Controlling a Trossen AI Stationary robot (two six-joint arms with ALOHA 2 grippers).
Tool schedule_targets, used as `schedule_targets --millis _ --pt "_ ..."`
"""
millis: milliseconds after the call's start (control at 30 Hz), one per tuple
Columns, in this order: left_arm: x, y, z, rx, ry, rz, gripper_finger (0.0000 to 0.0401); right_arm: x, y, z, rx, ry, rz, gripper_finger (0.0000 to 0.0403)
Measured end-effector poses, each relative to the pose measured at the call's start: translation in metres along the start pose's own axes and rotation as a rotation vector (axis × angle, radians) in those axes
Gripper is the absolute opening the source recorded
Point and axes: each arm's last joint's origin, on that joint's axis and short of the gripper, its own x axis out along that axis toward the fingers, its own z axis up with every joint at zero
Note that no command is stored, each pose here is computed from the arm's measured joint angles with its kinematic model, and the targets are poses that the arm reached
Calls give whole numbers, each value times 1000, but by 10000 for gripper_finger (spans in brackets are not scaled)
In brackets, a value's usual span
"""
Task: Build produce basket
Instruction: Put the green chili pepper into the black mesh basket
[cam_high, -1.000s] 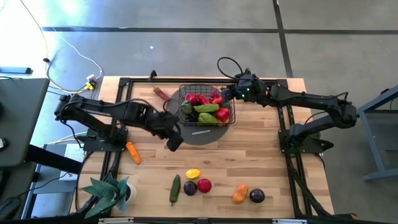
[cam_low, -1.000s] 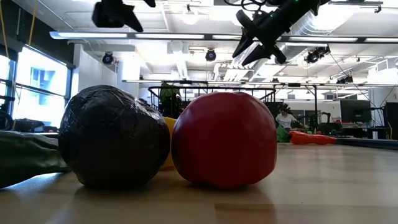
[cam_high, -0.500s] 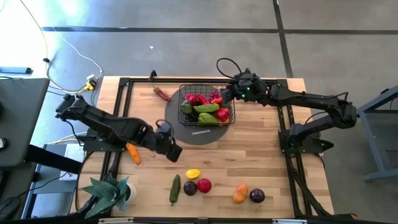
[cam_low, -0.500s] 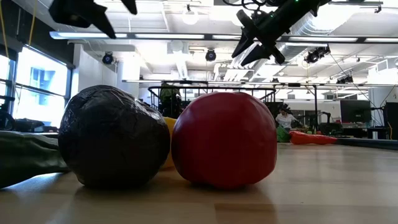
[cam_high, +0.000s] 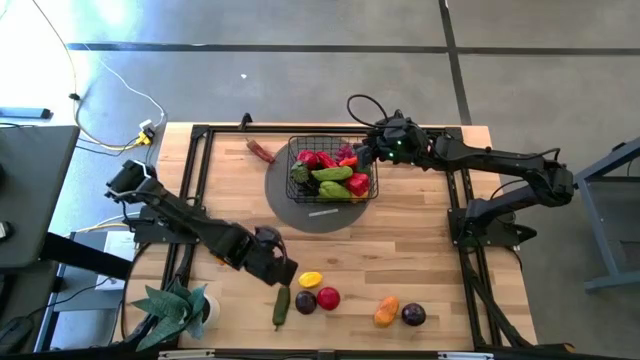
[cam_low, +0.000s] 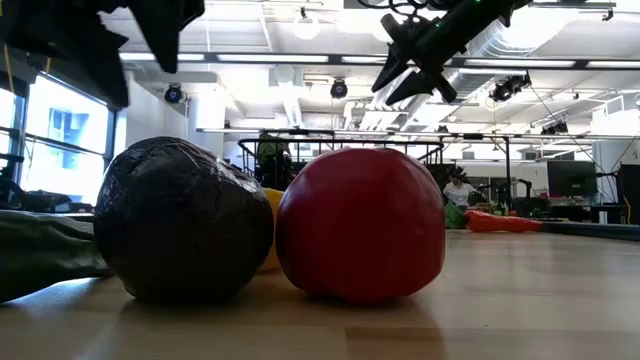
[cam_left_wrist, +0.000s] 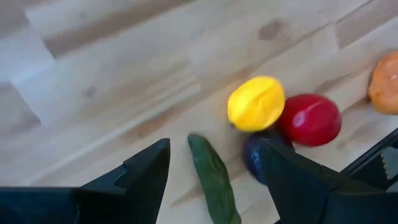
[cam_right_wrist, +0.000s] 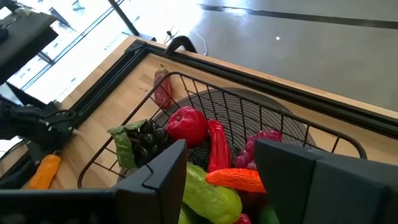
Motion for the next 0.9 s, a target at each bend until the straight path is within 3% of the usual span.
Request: schedule_targets --millis 433,900 --pt "44 -13 -42 -77 137 26 236 0 0 0 -29 7 12 170" --pt "74 -17 -66 -126 207 43 236 0 1 0 -29 11 18 170"
